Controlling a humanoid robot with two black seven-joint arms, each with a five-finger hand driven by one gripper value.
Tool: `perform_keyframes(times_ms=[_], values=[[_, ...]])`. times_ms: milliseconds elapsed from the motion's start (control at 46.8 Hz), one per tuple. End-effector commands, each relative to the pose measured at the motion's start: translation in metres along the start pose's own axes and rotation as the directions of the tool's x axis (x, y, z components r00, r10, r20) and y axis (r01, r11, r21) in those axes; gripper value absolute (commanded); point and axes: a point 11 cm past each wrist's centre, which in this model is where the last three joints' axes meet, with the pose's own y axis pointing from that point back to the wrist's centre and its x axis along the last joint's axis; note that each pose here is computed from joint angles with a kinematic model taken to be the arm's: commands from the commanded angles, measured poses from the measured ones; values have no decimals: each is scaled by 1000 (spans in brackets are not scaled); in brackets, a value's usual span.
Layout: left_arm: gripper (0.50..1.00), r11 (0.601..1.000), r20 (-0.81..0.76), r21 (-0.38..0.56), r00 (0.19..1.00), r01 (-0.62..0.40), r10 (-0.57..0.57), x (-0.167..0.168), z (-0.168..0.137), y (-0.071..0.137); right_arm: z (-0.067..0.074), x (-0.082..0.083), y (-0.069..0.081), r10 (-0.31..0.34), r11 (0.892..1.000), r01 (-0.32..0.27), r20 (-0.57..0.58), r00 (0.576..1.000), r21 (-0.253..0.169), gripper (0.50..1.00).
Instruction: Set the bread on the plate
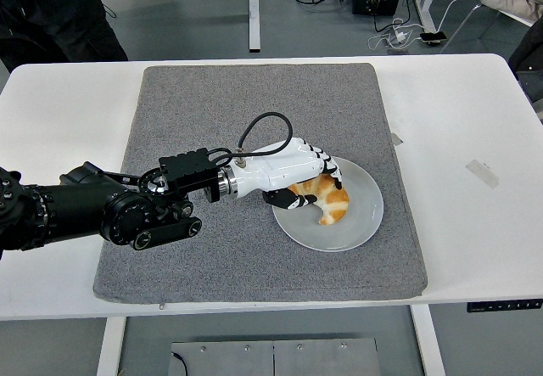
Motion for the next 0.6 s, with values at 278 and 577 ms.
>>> perform_keyframes(times_ms=[278, 577], values=[[790, 1000, -28, 8, 1000, -7, 7, -4, 0, 1, 0, 0, 0, 0, 1000, 0, 0, 1000, 0, 1000], [961, 999, -32, -48, 999, -13, 12, 3, 7, 0, 0, 0, 0, 0, 1000, 0, 0, 1000, 0, 1000]])
